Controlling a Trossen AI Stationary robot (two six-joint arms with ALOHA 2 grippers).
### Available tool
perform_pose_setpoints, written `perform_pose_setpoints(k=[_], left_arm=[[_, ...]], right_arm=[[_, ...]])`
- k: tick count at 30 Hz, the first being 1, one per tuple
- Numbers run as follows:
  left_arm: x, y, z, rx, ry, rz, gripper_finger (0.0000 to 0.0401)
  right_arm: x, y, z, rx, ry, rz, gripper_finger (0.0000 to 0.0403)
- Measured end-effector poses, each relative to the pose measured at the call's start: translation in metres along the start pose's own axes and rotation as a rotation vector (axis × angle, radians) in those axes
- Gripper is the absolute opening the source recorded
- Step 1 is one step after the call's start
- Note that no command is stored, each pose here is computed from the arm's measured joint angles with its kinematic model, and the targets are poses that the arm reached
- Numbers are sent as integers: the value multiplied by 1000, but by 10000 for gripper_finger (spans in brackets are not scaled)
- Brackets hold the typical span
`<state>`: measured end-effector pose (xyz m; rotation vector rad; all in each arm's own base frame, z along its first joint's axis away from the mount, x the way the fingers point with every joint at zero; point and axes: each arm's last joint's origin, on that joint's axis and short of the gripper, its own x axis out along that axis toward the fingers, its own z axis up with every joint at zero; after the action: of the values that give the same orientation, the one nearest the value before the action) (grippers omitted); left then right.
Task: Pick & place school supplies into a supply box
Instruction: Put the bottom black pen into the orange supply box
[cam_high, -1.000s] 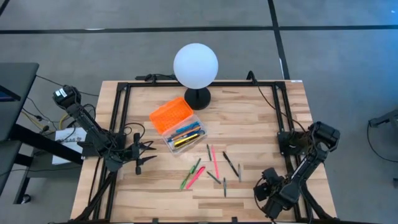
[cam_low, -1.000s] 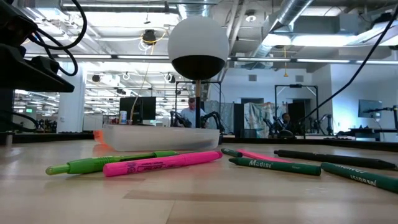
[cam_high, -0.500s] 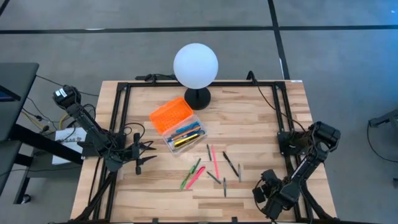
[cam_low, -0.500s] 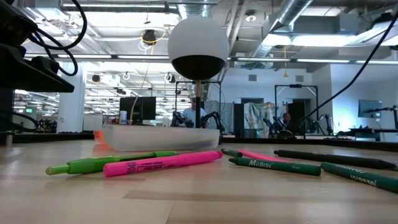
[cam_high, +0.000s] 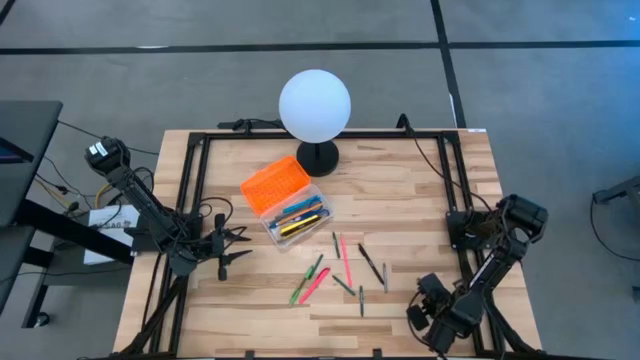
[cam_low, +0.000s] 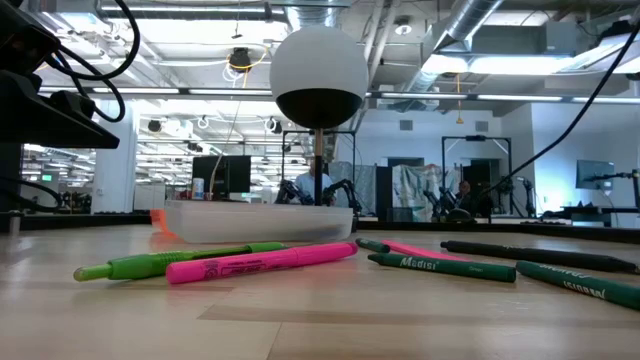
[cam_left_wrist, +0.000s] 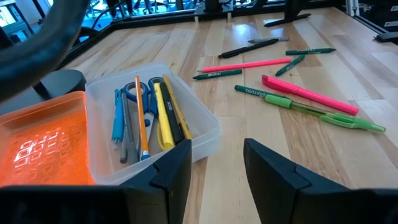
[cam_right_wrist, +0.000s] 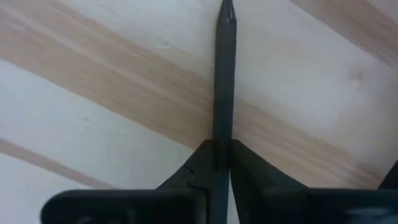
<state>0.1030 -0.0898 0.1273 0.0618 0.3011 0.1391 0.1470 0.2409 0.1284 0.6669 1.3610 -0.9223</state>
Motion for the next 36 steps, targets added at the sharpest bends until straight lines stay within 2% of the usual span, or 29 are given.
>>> perform_pose_setpoints(k=[14, 23, 25, 30, 36], left_arm=[[0, 0, 0, 0, 0, 0, 142], [0, 0, 0, 0, 0, 0, 142], [0, 0, 0, 0, 0, 0, 142], [0, 0, 0, 1, 0, 0, 142], [0, 0, 0, 1, 0, 0, 142]], right_arm=[[2, 9, 21, -129, -30, -9, 16], [3, 10, 30, -152, -160, -1, 19], [3, 8, 33, -160, -226, -27, 18], [-11, 9, 41, -165, -306, -77, 11], [-33, 18, 58, -242, -366, -134, 14]])
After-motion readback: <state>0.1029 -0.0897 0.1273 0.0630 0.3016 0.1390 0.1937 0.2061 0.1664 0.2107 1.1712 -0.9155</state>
